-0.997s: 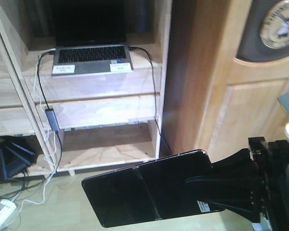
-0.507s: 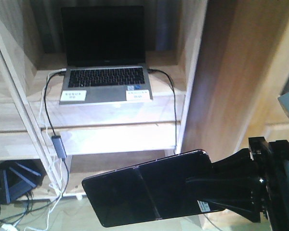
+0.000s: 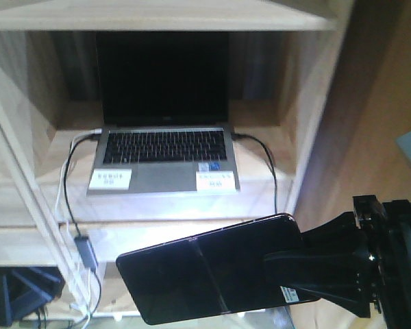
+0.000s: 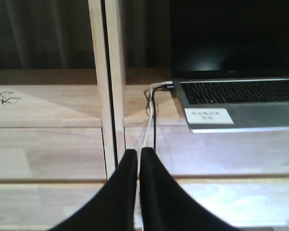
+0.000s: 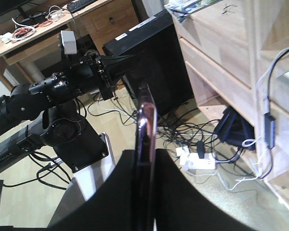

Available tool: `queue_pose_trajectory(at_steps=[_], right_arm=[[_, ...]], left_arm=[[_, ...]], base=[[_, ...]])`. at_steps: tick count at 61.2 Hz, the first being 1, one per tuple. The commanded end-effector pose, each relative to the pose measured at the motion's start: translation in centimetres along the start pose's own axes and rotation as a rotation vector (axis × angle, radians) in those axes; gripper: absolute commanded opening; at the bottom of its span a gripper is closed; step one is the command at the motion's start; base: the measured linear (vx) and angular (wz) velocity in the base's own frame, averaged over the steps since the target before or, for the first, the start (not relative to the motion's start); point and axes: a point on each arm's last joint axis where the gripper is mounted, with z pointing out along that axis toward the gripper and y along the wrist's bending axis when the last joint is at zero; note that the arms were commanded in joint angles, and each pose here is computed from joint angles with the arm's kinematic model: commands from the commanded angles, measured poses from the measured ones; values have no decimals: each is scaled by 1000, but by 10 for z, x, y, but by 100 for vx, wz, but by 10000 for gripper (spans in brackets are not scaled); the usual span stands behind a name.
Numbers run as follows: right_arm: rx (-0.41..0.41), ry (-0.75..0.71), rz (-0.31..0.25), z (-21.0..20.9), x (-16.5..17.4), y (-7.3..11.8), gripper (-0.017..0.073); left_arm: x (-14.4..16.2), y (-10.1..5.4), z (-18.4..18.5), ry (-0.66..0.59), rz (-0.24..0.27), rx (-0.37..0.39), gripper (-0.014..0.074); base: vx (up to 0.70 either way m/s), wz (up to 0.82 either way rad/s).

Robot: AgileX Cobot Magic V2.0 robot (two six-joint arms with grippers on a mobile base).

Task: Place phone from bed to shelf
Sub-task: 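Hold the phone while the base drives up to the shelf with the laptop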

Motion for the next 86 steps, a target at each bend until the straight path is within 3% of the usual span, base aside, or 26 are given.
queue_pose_trajectory(at_steps=[1, 41, 86], right_arm=[[-87, -77, -2, -4, -12, 12, -4], [-87, -77, -2, -4, -12, 12, -4], [-87, -77, -2, -4, -12, 12, -4]], left_arm=[[-6, 1, 0, -76, -10, -10, 1], [-6, 1, 0, -76, -10, -10, 1], [-6, 1, 0, -76, -10, -10, 1]], base=[[31, 8], [24, 3], [3, -1]])
